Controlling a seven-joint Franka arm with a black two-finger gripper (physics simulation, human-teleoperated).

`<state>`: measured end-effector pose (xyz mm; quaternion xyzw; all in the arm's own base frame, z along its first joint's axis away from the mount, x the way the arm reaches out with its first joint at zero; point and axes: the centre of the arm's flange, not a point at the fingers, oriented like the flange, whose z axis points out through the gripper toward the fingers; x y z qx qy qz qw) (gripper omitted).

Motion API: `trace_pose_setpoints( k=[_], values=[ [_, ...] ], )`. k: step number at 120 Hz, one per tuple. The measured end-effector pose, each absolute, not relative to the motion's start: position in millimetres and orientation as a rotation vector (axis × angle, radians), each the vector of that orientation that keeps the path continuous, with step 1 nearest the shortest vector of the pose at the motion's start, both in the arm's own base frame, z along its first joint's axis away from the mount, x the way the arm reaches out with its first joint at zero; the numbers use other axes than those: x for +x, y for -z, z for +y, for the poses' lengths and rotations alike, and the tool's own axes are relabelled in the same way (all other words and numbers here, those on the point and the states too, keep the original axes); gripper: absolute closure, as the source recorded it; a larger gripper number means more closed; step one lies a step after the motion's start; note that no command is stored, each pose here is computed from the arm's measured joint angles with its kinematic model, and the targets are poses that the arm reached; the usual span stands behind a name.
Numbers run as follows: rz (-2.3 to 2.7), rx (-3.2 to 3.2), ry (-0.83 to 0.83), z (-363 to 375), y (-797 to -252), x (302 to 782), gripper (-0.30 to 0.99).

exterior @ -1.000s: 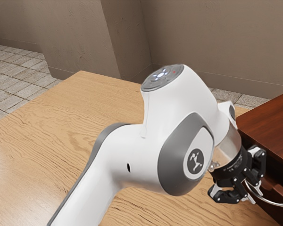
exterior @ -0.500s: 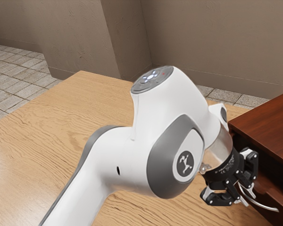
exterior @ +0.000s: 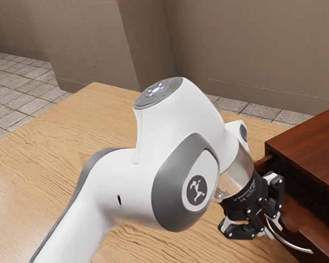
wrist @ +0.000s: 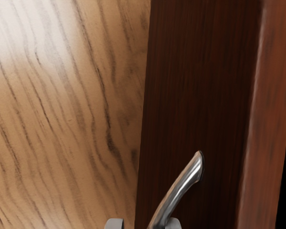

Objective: Pull the drawer handle with one arm to open the drawer

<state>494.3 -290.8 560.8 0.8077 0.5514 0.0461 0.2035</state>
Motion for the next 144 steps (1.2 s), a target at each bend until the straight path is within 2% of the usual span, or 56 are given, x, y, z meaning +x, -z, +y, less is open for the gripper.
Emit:
trace_pose_setpoints(
  k=[97, 144],
  values=[
    [1.541, 2.275, -0.082, -296, -547, 475, 0.67],
    [1.545, 2.272, -0.091, -290, -557, 469, 0.67]
  ],
)
